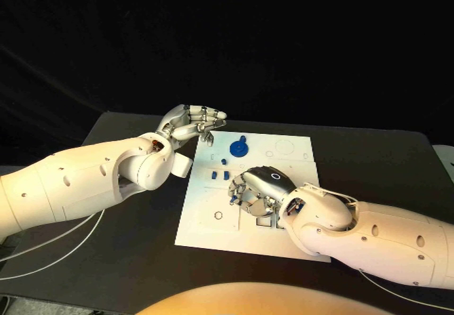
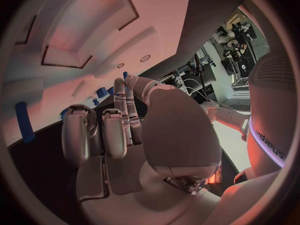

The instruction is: Assemble the parts on the task board

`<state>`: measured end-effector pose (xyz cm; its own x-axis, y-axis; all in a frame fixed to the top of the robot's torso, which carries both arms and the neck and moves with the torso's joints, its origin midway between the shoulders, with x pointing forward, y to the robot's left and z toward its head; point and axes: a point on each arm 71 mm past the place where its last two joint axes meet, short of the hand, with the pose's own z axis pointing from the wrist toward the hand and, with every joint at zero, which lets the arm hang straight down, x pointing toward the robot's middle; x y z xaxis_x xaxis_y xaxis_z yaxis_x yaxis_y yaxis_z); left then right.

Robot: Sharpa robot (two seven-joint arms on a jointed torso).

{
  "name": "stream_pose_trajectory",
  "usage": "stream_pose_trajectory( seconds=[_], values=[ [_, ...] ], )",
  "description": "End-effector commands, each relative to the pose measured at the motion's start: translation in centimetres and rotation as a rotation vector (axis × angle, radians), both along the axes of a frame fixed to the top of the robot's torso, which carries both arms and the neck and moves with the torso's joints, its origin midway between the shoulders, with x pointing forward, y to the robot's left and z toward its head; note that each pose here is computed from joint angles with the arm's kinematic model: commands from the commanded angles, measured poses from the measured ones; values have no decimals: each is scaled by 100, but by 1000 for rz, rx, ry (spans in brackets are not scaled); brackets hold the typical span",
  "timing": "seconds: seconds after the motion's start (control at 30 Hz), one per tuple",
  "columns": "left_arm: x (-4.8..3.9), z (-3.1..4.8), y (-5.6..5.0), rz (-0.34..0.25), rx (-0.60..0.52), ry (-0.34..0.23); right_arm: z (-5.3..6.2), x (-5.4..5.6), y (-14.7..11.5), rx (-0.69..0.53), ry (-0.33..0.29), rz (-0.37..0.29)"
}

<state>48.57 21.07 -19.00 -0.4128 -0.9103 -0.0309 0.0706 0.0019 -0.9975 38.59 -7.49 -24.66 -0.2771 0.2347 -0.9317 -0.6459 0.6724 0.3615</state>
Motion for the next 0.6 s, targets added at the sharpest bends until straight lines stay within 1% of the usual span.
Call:
stream_pose_trajectory(
  seconds=[0.03,0.33,0.6],
  values=[
    [-9,8,-32,-20,-10,0,-38,-18,22,-31,6,23],
    [-9,7,-32,-22,-9,2,-91,-11,38,-51,10,24],
    [-10,7,-32,-24,-9,3,-118,4,47,-57,-4,19]
  ],
)
